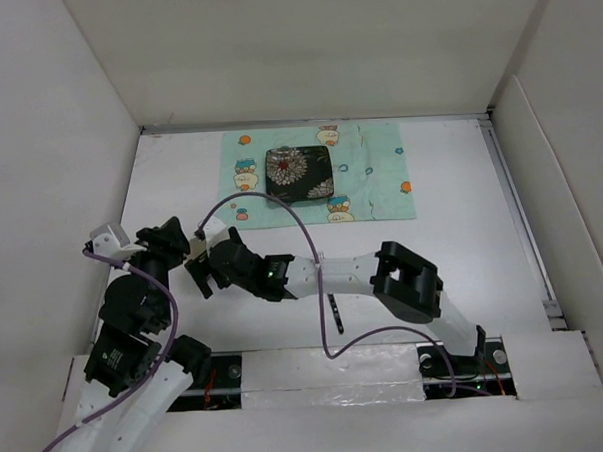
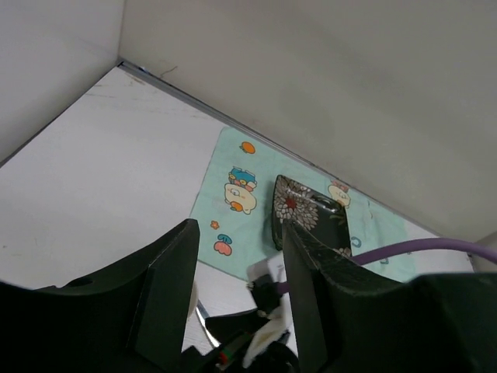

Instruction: Set the dinner table for one person

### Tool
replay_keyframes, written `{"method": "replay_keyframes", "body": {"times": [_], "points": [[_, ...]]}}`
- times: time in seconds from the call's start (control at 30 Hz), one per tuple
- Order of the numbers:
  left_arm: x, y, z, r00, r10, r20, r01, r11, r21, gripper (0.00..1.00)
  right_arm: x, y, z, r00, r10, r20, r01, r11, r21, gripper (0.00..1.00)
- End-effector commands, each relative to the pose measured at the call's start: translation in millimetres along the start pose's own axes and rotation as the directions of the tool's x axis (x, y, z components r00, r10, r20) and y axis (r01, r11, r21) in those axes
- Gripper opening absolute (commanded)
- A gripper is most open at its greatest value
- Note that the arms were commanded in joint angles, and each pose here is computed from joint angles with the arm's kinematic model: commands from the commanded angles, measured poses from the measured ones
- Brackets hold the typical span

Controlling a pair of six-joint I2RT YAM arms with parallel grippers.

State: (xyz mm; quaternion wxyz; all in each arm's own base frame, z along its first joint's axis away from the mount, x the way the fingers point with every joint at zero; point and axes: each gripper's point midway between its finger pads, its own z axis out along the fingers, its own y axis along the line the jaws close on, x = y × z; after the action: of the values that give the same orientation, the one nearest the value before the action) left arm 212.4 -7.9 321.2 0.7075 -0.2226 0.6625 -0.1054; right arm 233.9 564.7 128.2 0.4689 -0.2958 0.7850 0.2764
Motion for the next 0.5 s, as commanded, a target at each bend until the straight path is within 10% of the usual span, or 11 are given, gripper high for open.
{"method": "replay_keyframes", "body": {"times": [0.0,0.47], "points": [[-13.1,-6.8,-6.3,0.997,-0.057,0.043,0.055,0.997,0.055,0.44,-11.9,7.7,8.8,0.998,0.039,0.043,-0.042,0.995,0.092,1.00],[-12.1,-16.2,-10.8,0.998,-0.052,0.027,0.048,0.992,0.120,0.44,5.6,-1.0,21.5,0.995,0.049,0.088,-0.072,0.957,0.281,0.93]]}}
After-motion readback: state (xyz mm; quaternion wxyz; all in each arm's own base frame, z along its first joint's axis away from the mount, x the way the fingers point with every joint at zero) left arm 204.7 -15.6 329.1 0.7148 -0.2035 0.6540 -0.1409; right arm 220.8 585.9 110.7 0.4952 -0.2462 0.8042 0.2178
